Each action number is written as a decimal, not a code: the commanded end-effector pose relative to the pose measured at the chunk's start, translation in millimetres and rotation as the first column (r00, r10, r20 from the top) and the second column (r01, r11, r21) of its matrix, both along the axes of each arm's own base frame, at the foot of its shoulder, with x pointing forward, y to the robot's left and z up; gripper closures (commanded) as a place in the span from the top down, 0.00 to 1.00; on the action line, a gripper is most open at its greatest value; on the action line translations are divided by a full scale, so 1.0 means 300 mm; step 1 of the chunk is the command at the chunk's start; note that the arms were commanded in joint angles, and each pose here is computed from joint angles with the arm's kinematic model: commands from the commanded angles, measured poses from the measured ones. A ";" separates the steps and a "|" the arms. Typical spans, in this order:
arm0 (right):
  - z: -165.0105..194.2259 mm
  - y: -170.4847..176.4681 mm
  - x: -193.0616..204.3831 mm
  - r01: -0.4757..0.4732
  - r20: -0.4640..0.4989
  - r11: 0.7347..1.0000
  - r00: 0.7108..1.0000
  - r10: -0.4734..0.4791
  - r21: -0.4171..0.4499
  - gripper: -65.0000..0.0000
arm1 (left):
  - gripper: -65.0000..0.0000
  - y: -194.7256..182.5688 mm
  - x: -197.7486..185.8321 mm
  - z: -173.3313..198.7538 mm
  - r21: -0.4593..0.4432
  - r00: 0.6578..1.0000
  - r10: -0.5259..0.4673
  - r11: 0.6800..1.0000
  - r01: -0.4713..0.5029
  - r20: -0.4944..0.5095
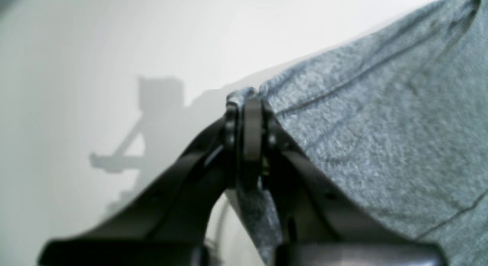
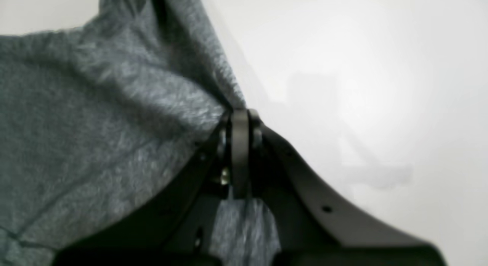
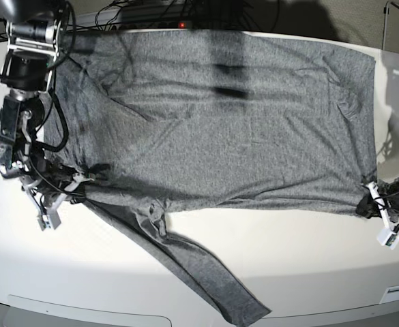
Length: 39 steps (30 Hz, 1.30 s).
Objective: Fold the T-shirt properly
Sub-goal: 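Carry the folded half over the shirt body with both grippers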
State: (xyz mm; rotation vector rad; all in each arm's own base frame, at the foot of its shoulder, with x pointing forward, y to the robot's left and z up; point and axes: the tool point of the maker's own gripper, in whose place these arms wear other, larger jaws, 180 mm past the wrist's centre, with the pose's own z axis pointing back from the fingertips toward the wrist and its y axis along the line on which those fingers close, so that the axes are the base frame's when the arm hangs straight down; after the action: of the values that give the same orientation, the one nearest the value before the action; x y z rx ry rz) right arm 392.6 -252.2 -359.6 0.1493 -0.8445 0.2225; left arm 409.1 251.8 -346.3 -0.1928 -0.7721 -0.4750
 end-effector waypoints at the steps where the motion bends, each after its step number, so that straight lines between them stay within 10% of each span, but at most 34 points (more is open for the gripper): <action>1: 0.078 -0.022 0.030 0.006 0.071 1.000 0.997 -0.006 0.004 0.00 | 0.00 0.006 0.019 0.064 0.011 0.999 -0.010 1.000 0.009 0.050; 39: 0.258 0.144 -0.224 -0.165 0.109 0.980 0.978 0.177 -0.113 0.00 | 0.00 -0.049 -0.316 0.108 0.405 0.994 -0.103 0.908 0.108 -0.035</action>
State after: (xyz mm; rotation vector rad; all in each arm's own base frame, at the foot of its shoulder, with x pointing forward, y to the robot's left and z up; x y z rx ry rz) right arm 317.3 -206.1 -300.2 0.1293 -0.8801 0.4240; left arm 304.9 232.0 -329.6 0.1235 -0.5930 -0.7251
